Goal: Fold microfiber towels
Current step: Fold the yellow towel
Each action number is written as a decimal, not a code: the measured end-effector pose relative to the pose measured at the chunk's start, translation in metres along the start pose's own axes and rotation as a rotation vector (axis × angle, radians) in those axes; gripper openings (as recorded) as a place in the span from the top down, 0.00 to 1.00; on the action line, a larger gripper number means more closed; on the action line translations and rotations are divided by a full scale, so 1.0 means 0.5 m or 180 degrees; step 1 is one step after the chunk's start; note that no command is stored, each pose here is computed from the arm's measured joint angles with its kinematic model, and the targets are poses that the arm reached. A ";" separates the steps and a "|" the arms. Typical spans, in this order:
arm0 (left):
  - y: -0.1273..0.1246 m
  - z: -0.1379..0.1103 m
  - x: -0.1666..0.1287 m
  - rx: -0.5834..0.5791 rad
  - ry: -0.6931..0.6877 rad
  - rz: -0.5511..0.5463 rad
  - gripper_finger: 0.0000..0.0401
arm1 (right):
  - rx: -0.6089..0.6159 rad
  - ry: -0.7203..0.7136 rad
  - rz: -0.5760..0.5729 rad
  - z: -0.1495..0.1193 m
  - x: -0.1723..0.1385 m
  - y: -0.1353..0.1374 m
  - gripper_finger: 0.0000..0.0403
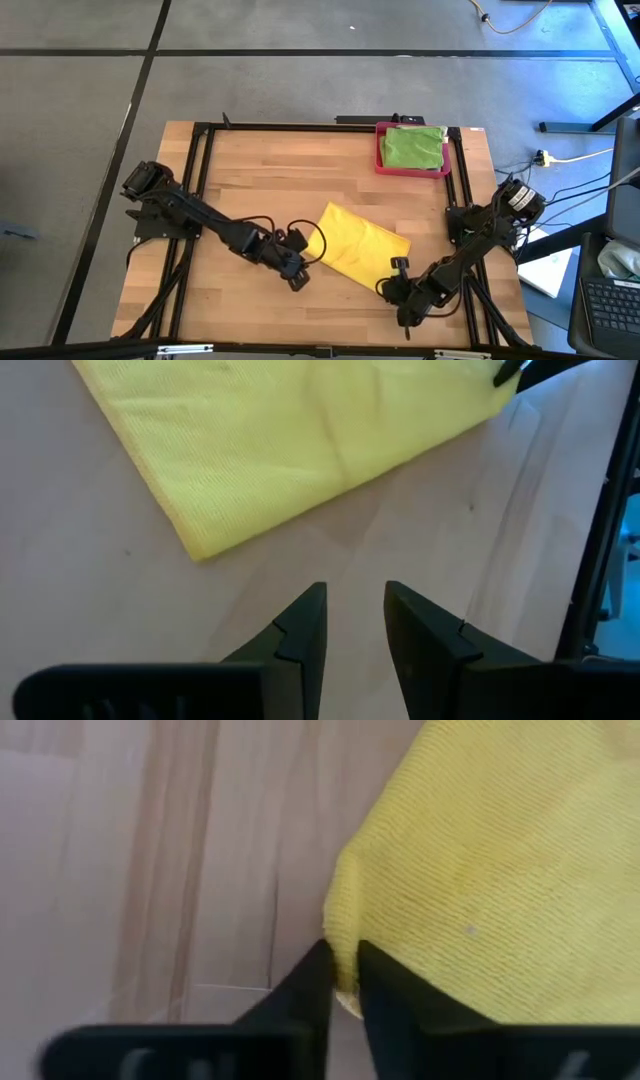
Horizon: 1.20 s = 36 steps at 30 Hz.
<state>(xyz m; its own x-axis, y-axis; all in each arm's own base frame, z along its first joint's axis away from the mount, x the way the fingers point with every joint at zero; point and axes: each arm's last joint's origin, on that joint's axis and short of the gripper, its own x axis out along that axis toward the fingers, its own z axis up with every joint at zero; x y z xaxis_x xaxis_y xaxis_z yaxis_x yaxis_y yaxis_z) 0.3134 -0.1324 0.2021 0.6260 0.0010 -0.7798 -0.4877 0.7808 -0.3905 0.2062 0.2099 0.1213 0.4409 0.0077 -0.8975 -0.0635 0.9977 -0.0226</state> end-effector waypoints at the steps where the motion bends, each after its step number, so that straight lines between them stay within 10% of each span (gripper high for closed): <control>1: 0.001 0.002 0.001 -0.0010 0.0000 0.0003 0.76 | -0.0002 0.0004 -0.0002 0.001 -0.001 0.000 0.89; 19: -0.051 0.070 -0.024 0.1176 -0.0581 -0.0469 0.76 | -0.0258 -0.0374 0.0046 0.148 -0.020 -0.068 0.98; 36: -0.047 0.062 -0.022 0.1460 -0.0459 -0.0389 0.71 | 0.0079 -0.0859 0.0534 0.274 -0.031 -0.170 0.97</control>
<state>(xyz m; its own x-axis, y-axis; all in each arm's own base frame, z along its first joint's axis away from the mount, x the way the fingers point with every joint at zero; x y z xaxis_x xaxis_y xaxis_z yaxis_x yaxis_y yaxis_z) 0.3369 -0.1311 0.2351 0.7555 -0.0465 -0.6535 -0.1078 0.9751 -0.1939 0.3276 0.1343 0.1973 0.6478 0.1865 -0.7386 -0.1350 0.9823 0.1296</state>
